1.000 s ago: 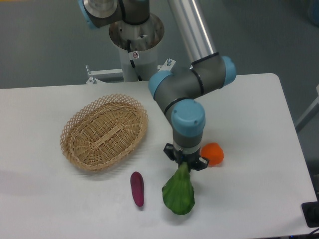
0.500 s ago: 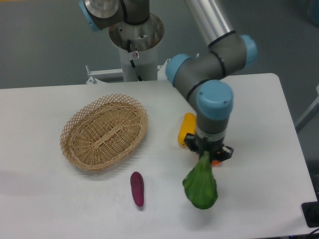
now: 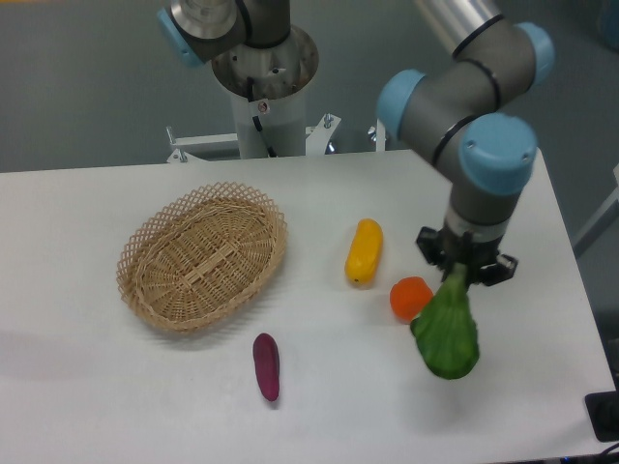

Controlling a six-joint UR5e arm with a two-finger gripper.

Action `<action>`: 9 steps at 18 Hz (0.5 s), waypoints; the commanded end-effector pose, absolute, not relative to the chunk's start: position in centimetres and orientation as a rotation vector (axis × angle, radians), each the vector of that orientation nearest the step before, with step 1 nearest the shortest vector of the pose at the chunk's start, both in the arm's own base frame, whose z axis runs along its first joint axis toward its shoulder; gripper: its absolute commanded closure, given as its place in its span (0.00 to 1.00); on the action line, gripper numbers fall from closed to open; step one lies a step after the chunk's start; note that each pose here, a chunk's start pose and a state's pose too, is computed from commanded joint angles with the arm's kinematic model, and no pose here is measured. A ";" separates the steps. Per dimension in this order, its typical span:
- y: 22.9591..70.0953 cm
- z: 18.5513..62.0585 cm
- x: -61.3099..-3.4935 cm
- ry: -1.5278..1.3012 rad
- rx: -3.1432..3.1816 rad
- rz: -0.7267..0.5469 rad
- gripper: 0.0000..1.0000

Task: Pick up the green vegetable from the table
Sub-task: 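Lift the gripped bok choy up and carry it past the orange, then hold the bok choy raised above the table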

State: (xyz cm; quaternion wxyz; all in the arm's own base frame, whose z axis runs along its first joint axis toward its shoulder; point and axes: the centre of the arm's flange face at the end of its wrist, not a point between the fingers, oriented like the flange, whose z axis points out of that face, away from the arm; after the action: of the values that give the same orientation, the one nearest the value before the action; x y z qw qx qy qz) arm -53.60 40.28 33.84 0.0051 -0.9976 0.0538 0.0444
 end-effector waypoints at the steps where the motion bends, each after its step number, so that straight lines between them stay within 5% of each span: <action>1: 40.2 33.7 -53.6 0.169 -3.129 0.127 0.81; 9: 39.1 33.1 -54.5 0.220 -3.126 0.102 0.77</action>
State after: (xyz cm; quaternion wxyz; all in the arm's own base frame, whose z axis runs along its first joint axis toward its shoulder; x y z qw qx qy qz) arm -54.53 39.12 33.14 0.0030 -0.9970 0.0702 0.0324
